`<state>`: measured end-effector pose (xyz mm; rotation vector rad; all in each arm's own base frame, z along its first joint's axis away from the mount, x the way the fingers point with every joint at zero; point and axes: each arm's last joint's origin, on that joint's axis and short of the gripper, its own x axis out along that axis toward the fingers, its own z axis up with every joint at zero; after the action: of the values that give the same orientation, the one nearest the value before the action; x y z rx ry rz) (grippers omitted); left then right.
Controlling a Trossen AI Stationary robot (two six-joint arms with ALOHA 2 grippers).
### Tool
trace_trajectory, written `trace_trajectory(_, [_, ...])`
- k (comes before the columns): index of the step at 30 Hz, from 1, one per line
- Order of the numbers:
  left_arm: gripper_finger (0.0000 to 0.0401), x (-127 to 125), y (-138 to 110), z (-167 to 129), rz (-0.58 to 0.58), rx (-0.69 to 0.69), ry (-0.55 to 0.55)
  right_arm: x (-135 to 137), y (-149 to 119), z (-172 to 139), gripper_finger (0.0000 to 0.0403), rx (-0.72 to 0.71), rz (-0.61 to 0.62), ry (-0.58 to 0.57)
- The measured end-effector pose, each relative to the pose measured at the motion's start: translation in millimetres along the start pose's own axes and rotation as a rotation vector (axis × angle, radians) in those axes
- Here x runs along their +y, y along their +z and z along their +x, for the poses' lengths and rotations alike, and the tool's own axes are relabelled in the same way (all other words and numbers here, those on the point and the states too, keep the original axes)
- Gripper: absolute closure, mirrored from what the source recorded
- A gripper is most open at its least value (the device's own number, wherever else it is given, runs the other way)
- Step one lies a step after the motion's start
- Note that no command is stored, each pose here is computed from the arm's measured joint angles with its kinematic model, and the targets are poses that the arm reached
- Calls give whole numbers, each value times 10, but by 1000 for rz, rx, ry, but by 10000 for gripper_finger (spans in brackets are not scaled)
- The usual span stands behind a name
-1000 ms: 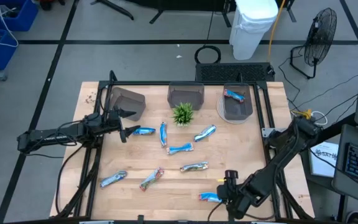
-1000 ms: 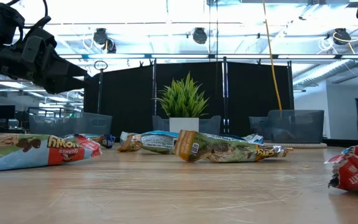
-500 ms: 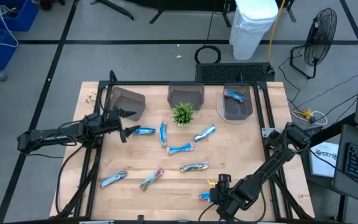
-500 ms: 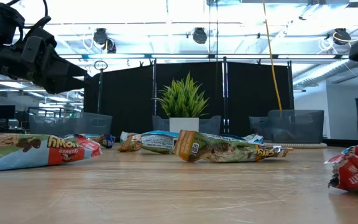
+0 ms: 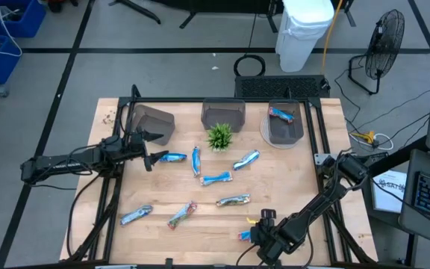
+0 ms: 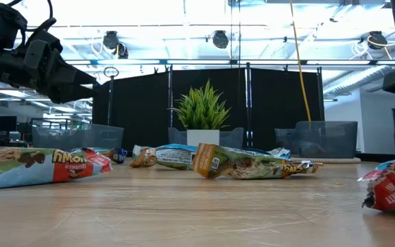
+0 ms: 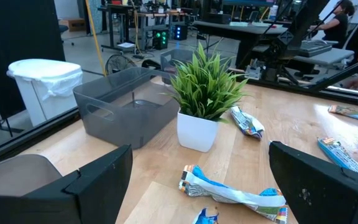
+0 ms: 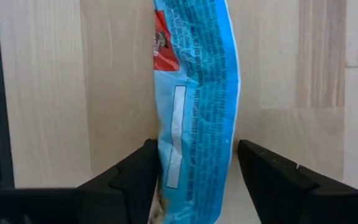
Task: Pick and place Granola Bars by type
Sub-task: Put the red granola bar into the right black bin
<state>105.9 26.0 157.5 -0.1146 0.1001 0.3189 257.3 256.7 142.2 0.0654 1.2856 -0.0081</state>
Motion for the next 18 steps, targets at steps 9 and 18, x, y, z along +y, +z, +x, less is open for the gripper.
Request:
trace_trajectory(9, [27,0,1,0,0,0,0,-2,0,2,289,-2,-9,-1])
trace_trajectory(18, [27,0,0,0,0,0,0,-39,24,-81,390,11,-85,20])
